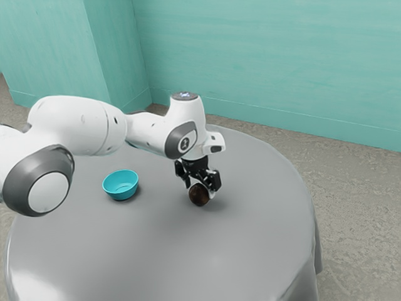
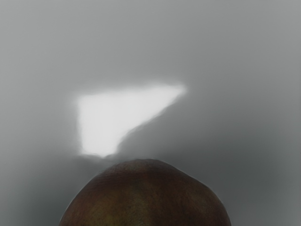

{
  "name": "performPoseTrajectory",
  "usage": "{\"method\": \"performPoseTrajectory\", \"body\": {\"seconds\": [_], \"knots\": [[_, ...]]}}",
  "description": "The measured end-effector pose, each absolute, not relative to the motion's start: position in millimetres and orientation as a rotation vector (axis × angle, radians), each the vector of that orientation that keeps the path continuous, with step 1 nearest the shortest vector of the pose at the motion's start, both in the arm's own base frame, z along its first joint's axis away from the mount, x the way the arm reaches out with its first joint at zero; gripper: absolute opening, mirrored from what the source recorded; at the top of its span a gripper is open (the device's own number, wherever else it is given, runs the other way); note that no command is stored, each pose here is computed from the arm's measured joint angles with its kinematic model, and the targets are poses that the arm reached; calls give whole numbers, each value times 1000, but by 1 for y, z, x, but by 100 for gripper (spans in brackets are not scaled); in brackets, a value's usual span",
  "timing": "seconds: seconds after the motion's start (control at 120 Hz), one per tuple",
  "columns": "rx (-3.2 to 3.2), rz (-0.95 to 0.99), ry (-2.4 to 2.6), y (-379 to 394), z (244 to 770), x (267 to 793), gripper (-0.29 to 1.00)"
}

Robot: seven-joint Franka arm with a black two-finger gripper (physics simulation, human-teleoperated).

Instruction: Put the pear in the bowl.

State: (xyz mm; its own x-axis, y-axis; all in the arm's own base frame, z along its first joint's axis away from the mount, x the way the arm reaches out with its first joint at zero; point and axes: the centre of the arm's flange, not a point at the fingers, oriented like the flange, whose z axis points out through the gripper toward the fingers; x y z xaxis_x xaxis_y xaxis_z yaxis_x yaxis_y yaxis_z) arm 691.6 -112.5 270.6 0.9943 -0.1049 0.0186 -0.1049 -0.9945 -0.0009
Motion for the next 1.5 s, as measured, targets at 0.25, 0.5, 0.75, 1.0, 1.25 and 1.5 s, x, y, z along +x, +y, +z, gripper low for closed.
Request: {"method": "performPoseTrajectory", "body": {"seconds": [0.25,0.5,0.75,1.0,1.25,1.5], "knots": [[3128,18,-167,-115,256,696,69],[3115,8,-153,-113,254,696,60],[3117,6,-152,-111,257,697,46],[3123,24,-141,-106,275,700,37],[3143,29,-90,-83,312,700,28],[3142,21,-50,-63,353,690,31]]}}
